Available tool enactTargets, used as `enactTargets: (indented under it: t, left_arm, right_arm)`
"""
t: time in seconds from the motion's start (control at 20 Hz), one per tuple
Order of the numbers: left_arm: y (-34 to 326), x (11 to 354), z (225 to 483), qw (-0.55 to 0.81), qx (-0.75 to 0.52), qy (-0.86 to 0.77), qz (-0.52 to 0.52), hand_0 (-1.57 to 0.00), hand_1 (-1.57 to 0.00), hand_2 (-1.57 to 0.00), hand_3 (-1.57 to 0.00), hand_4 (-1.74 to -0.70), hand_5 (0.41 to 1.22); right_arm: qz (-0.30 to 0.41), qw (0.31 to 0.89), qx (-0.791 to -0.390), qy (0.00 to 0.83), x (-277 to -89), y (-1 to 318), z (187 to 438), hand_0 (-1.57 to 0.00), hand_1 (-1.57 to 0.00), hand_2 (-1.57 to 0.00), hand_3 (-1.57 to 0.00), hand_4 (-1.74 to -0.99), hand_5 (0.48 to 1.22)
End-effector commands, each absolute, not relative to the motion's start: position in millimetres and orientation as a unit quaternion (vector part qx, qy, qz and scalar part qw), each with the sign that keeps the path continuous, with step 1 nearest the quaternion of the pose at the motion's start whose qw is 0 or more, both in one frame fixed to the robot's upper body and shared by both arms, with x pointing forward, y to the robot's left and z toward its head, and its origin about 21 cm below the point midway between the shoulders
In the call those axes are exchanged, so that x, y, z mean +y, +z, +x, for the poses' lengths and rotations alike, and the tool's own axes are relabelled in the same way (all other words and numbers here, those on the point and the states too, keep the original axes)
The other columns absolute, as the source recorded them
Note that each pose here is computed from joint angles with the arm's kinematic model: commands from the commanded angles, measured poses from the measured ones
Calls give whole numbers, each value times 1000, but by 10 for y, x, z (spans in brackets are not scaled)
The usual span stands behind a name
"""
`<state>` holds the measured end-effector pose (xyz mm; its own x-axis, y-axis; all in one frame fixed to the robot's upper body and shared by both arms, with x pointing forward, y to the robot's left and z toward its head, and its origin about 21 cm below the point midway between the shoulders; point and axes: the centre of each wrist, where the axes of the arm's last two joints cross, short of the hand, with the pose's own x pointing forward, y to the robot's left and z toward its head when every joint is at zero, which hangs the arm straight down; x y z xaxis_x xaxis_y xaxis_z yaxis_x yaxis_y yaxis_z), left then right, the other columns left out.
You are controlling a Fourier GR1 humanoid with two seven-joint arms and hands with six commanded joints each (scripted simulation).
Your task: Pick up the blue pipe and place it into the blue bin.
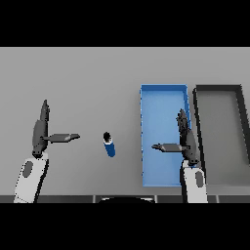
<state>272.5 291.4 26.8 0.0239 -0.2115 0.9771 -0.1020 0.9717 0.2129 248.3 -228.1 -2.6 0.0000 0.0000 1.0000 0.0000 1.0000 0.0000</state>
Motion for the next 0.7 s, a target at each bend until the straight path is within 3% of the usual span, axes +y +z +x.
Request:
enactTargets:
  t: [0.0, 0.25, 0.3, 0.4, 0.65]
  left_arm:
    - [268, 2913, 2725, 705, -699, -39, 112, 1, 1, 1, 1, -966, 593]
    - [251, 2936, 2704, 704, -700, -39, 113, 1, 1, 1, 1, -966, 593]
    - [227, 3075, 2631, 696, -703, -105, 100, 1, 1, 1, 1, -966, 593]
    - [199, 3255, 2576, 690, -698, -170, 85, 1, 1, 1, 1, -960, 590]
    - [234, 3342, 2523, 680, -701, -210, 42, 1, 1, 1, 1, -960, 593]
  right_arm:
    - [0, 707, -707, 0, -2283, -26, 2483, 1, 1, 1, 1, -1205, 629]
    - [1, 706, -708, -1, -2300, -27, 2463, 1, 1, 1, 1, -1205, 629]
    - [-37, 674, -735, 61, -2425, 11, 2374, 1, 1, 1, 1, -1205, 629]
    - [-66, 651, -747, 121, -2478, 57, 2253, 1, 1, 1, 1, -1197, 627]
    - [-75, 650, -742, 144, -2524, 132, 2217, 1, 1, 1, 1, -1203, 625]
